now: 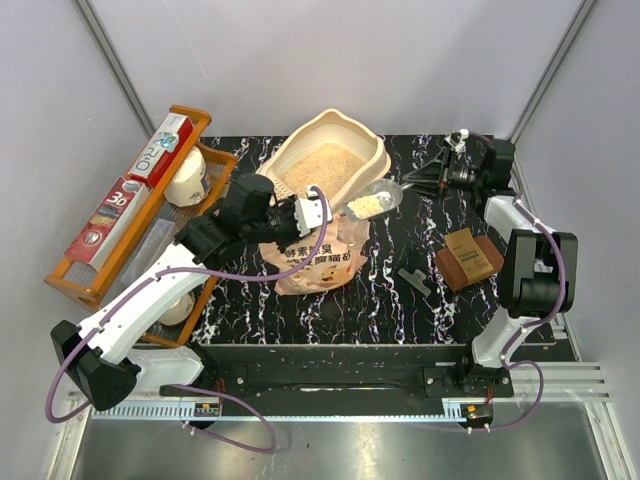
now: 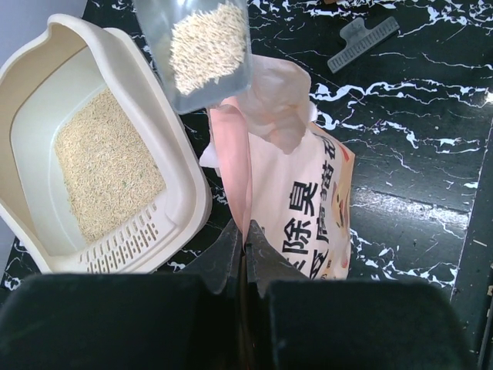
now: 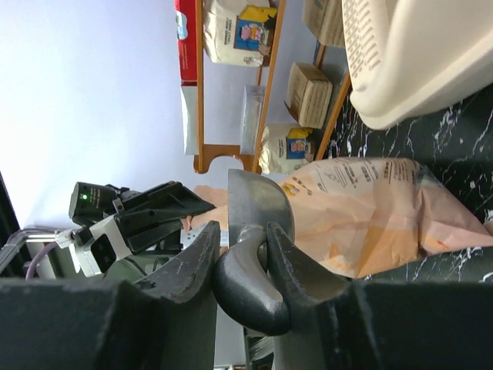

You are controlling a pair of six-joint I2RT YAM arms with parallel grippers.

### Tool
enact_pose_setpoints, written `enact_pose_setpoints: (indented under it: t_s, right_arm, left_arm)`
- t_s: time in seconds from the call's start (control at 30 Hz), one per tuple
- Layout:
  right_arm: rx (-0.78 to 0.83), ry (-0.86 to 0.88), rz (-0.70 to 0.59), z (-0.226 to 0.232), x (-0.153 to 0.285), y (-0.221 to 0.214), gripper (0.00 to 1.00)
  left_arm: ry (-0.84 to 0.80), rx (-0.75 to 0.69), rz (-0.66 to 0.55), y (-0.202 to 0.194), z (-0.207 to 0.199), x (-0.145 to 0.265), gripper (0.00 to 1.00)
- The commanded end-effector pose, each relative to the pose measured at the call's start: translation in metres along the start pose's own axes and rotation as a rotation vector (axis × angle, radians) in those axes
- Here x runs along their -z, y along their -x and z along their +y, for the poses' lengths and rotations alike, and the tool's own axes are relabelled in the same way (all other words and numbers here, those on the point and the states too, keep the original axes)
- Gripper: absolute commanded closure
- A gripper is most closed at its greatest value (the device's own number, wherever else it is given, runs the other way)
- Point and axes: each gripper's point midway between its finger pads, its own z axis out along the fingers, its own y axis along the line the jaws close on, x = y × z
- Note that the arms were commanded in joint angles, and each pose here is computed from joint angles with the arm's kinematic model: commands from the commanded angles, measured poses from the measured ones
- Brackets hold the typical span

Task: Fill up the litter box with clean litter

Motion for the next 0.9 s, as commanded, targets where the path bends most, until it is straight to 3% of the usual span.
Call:
enact_pose_setpoints:
  t_s: [0.0, 0.37, 0.4, 0.57, 0.67, 0.87]
  right_arm:
    - [0.170, 0.001, -0.099, 0.056, 0.000, 0.028, 1.00]
    - [0.354, -0.209, -0.355, 0.090, -0.033, 0.116, 1.00]
    - [0.357, -0.290, -0.408, 0.078, -0.028, 0.128, 1.00]
    - [0.496, -0.424, -0.459, 0.075, -0.059, 0.147, 1.00]
    - [0.539, -0.505, -0.549, 0.073, -0.061, 0.169, 1.00]
    - [0.623, -0.579, -0.599, 0.076, -0.057, 0.185, 1.00]
  left_arm:
    - [0.039, -0.055, -0.062, 0.015, 0.006, 0.011, 1.00]
    - [-0.018, -0.044, -0.066, 0.010, -0.008, 0.010, 1.00]
    - [-0.016, -0.044, -0.068, 0.010, -0.009, 0.011, 1.00]
    - [-0.022, -0.046, -0.074, 0.008, -0.013, 0.014, 1.00]
    - [-0.025, -0.049, -0.079, 0.008, -0.015, 0.017, 1.00]
    - [-0.026, -0.061, -0.078, 0.007, -0.016, 0.018, 1.00]
